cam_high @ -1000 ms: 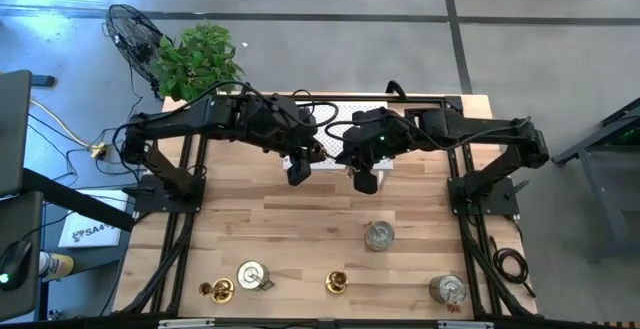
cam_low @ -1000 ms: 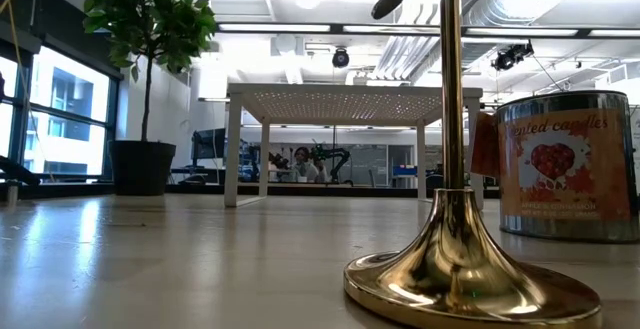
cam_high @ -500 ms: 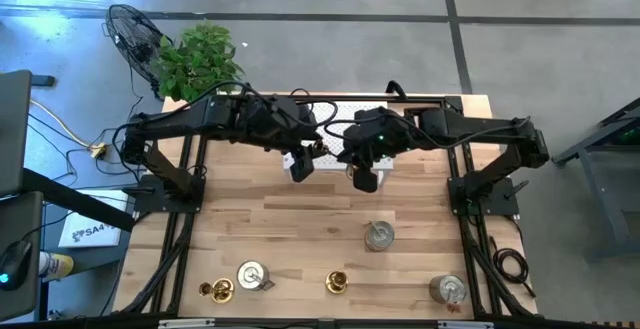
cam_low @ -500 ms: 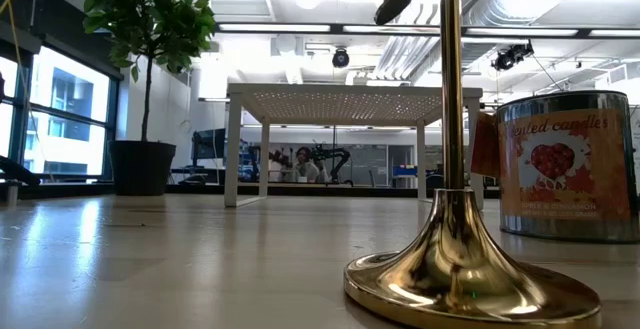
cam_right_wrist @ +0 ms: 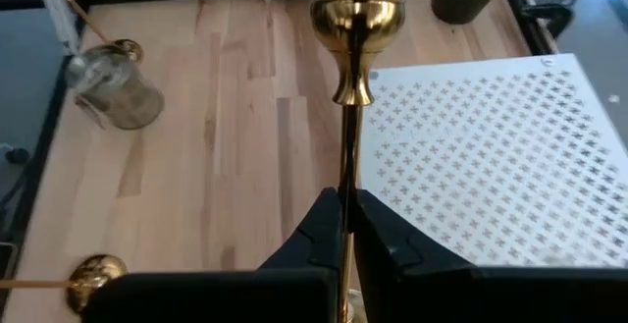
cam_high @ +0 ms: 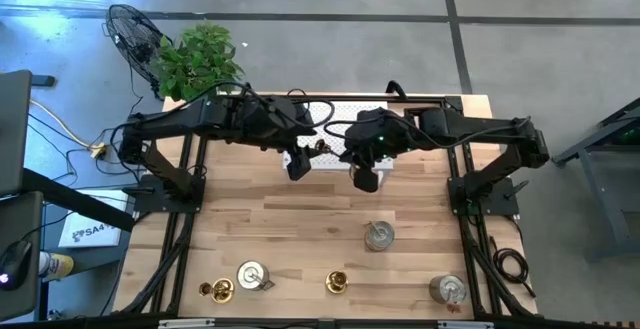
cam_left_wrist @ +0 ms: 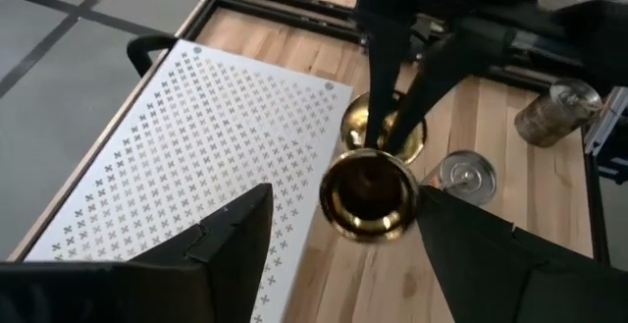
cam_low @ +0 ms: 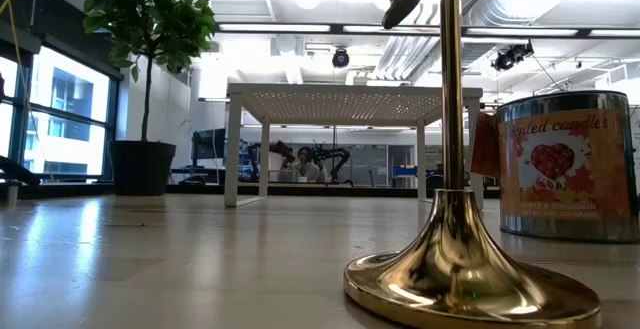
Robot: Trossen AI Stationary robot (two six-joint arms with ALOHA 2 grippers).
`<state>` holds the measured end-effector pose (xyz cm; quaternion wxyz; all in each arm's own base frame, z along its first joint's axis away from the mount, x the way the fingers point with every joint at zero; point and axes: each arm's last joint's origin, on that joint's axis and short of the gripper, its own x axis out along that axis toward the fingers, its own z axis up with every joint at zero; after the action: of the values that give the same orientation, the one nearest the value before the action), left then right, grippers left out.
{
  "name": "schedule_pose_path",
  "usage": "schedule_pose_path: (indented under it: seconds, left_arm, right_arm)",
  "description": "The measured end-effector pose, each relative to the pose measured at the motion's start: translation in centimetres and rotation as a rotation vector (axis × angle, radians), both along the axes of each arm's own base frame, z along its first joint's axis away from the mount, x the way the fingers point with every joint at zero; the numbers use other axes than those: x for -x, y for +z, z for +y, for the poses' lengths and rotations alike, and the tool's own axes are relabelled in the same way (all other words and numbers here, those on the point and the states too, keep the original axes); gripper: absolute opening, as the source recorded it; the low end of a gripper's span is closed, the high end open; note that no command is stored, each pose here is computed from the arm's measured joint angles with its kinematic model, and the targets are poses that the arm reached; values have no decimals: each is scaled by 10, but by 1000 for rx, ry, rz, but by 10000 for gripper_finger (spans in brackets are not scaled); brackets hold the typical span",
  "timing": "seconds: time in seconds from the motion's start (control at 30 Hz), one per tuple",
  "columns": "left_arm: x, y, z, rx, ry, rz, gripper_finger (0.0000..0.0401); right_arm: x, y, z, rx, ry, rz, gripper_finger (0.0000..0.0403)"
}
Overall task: Pick & Place candle stick holders
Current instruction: Put the top gold candle holder on the shelf
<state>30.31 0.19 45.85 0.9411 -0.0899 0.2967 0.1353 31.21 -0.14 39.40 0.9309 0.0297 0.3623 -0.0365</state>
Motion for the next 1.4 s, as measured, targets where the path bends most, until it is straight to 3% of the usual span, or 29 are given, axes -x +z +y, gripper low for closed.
schedule_pose_path:
  seconds: [0.27, 0.5, 0.87, 1.0, 1.23, 1.4]
  left_arm:
    - [16, 15, -11, -21, -23, -67, 250]
    - [45, 24, -20, -44, 6, -48, 250]
    - [68, 17, -29, 61, -61, 88, 250]
    - [68, 12, -30, 107, -92, 123, 250]
    - [70, 7, -29, 109, -66, 176, 250]
    - [70, 6, -29, 100, -65, 185, 250]
  right_arm:
    - [14, 8, -4, 45, -56, 4, 1]
    - [52, 32, -16, 145, -195, -42, 1]
    - [161, 83, -32, 193, -472, -272, 1]
    - [186, 88, -32, 215, -547, -307, 1]
    - [200, 63, -37, 220, -544, -396, 1]
    - [203, 30, -41, 167, -509, -587, 1]
